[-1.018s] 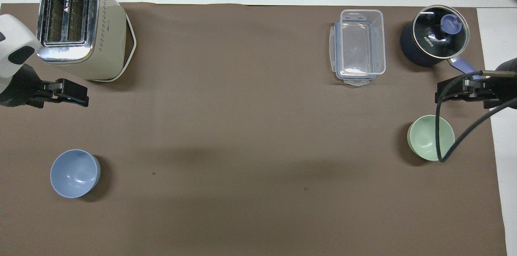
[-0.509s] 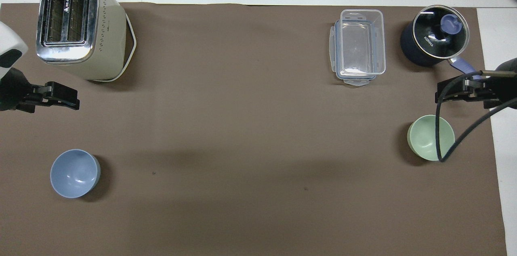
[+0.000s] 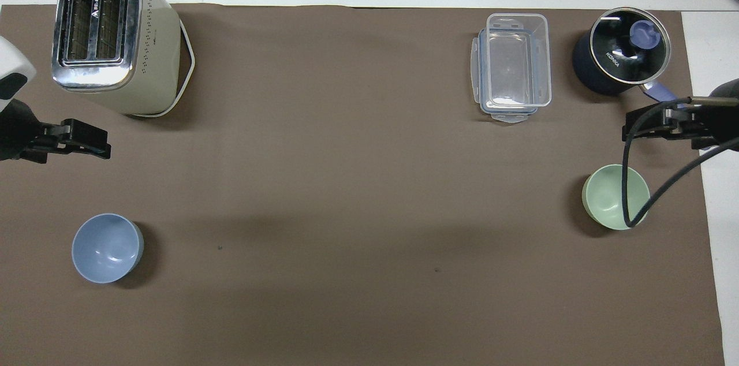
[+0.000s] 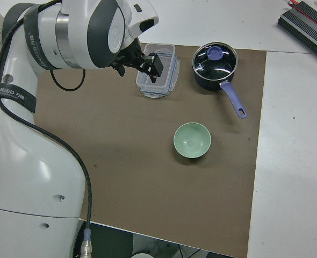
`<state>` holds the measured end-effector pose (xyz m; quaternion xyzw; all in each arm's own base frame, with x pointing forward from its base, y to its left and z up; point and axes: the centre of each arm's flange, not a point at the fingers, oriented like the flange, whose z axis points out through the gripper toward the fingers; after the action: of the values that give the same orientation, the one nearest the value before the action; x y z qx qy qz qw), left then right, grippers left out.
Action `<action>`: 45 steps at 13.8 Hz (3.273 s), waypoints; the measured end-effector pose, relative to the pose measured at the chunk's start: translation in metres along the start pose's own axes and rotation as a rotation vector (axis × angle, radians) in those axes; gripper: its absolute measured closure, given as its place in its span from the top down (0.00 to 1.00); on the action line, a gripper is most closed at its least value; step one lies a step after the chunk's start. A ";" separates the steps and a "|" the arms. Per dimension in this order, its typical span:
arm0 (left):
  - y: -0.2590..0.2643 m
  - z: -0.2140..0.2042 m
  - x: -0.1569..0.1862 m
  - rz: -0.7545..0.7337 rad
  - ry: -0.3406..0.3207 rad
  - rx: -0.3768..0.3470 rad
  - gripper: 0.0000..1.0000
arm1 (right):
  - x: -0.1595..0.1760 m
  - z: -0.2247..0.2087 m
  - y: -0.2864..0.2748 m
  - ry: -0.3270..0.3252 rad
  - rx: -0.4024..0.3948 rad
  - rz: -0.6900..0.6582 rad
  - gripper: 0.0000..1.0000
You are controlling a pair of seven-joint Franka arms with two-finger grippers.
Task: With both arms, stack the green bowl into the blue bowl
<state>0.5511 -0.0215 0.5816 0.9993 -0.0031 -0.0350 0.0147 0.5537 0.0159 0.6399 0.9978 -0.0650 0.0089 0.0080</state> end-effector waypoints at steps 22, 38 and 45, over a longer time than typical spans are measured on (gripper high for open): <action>-0.166 0.264 -0.112 0.113 0.014 -0.055 0.74 | 0.013 0.035 0.045 0.016 0.000 0.018 1.00; -0.040 0.190 -0.073 0.048 0.028 -0.070 0.06 | -0.034 0.282 0.178 0.010 -0.002 0.034 0.99; 0.158 0.228 -0.094 -0.009 0.098 -0.104 0.06 | -0.037 0.308 0.182 -0.037 0.011 0.044 0.95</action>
<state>0.4402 -0.1851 0.3653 0.9977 0.0038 0.0138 0.0666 0.4985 -0.1652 0.3337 0.9962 -0.0869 -0.0088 0.0013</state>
